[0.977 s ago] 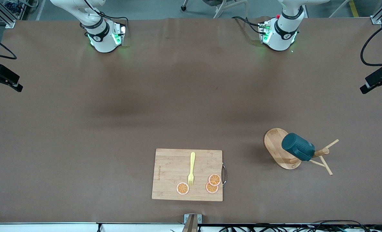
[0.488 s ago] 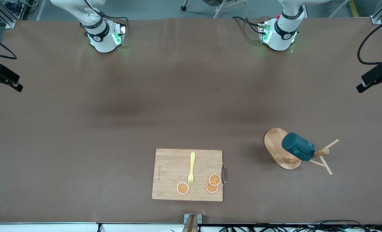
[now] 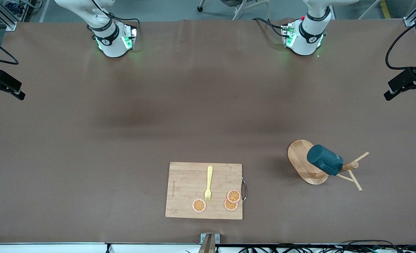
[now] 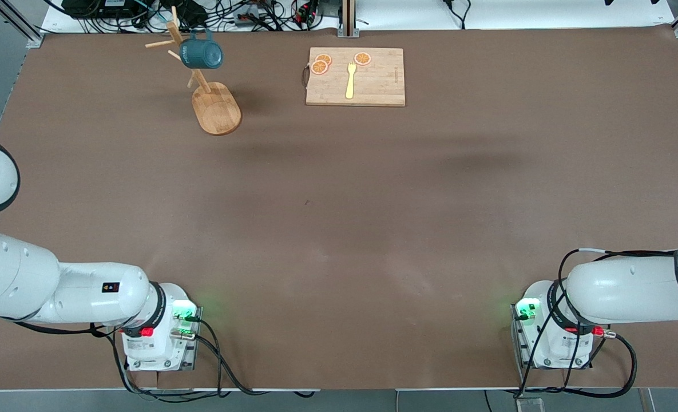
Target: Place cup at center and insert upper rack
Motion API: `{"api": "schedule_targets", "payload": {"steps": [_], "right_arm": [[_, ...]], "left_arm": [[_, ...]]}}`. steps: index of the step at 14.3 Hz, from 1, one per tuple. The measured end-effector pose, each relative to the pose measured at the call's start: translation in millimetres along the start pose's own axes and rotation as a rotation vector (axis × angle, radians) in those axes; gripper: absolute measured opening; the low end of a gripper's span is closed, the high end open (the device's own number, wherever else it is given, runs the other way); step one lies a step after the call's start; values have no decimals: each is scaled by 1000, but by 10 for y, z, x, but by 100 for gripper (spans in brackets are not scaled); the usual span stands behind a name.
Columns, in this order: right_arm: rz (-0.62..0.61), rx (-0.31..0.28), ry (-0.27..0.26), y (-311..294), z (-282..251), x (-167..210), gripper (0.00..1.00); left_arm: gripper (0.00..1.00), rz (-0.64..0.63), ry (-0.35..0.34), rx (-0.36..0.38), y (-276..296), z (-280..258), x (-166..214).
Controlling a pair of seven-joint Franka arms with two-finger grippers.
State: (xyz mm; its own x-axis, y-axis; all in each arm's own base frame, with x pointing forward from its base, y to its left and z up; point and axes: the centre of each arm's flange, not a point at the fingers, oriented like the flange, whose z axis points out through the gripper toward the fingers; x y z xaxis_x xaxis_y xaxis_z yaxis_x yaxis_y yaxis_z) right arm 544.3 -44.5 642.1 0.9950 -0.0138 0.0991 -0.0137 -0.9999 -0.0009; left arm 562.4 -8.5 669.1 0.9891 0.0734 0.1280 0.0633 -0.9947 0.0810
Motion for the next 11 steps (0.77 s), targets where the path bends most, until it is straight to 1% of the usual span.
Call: {"api": "schedule_targets", "payload": {"steps": [2, 4, 6, 7, 9, 11], "right_arm": [[1, 0, -6, 8, 5, -7, 100], [1, 3, -44, 2, 37, -49, 100], [2, 4, -54, 7, 45, -61, 100], [4, 3, -48, 15, 42, -54, 100], [6, 1, -15, 29, 49, -17, 100], [6, 0, -2, 32, 89, -10, 100]], "left_arm": [[100, 4, -4, 0, 23, 23, -3], [100, 6, 1, -1, 32, 34, 4], [100, 5, 7, -1, 30, 38, 12], [100, 5, 8, -1, 31, 43, 14], [100, 5, 12, -2, 33, 51, 20], [100, 6, 14, -2, 34, 55, 22]]}}
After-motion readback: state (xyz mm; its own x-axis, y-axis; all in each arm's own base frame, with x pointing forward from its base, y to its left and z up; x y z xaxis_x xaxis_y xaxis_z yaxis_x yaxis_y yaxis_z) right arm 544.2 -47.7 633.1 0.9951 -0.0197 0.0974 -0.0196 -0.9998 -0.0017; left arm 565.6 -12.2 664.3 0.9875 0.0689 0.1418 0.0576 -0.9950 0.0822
